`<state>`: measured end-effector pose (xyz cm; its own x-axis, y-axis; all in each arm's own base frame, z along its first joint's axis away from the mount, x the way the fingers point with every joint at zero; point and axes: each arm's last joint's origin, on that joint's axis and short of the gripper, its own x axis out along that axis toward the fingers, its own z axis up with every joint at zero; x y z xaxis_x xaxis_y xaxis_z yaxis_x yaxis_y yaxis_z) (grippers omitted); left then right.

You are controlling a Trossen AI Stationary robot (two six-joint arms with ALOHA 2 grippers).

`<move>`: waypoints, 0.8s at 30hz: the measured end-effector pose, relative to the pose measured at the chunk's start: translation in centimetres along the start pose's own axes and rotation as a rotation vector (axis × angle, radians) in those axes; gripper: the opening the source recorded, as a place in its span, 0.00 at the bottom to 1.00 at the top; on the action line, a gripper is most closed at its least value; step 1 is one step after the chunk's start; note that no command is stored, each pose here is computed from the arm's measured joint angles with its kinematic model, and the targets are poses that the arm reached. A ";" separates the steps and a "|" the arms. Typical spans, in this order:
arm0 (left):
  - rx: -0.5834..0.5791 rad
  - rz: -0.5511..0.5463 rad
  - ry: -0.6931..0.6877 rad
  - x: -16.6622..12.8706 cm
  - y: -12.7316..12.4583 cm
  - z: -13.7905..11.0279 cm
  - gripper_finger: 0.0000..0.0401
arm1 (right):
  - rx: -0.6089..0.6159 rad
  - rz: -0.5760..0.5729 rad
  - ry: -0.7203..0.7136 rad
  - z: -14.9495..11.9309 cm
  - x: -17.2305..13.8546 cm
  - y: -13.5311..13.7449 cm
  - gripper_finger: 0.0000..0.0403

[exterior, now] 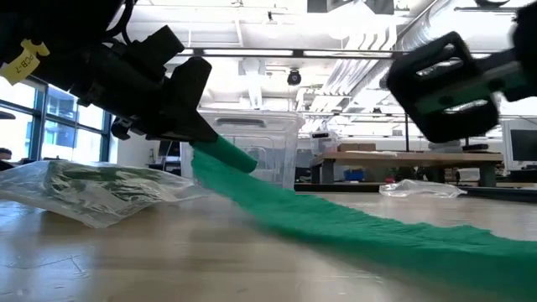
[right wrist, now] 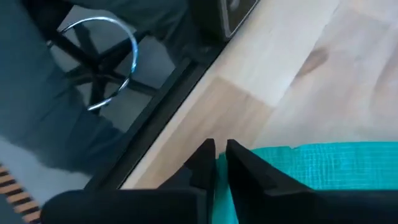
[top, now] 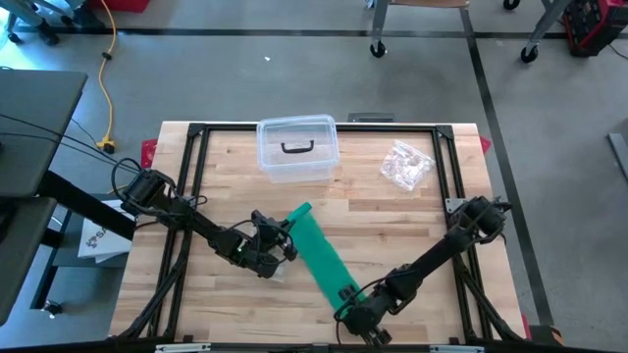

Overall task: Roll bandage
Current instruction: Roll the dark green bandage

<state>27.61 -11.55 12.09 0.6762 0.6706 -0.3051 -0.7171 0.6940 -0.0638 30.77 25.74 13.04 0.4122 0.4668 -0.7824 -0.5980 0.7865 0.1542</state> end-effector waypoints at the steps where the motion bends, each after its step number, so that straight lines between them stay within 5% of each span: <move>1: 0.001 0.000 0.000 0.0 0.0 0.0 0.01 | 0.002 0.011 0.008 0.0 -0.1 0.2 0.07; 6: 0.001 0.000 0.000 0.0 0.0 0.0 0.01 | 0.008 0.027 -0.007 0.3 -0.8 1.3 0.13; 16: 0.004 0.002 -0.001 0.0 0.0 0.0 0.01 | -0.056 0.010 0.007 0.1 -0.9 1.8 0.43; 24: 0.004 0.001 0.000 0.0 0.0 0.0 0.01 | -0.030 -0.107 0.038 0.3 -3.4 1.5 0.27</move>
<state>27.58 -11.56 12.06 0.6753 0.6712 -0.3056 -0.7171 0.6944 -0.0596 28.71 25.49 16.10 0.4482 0.3648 -0.8161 -0.5727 0.8181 0.0511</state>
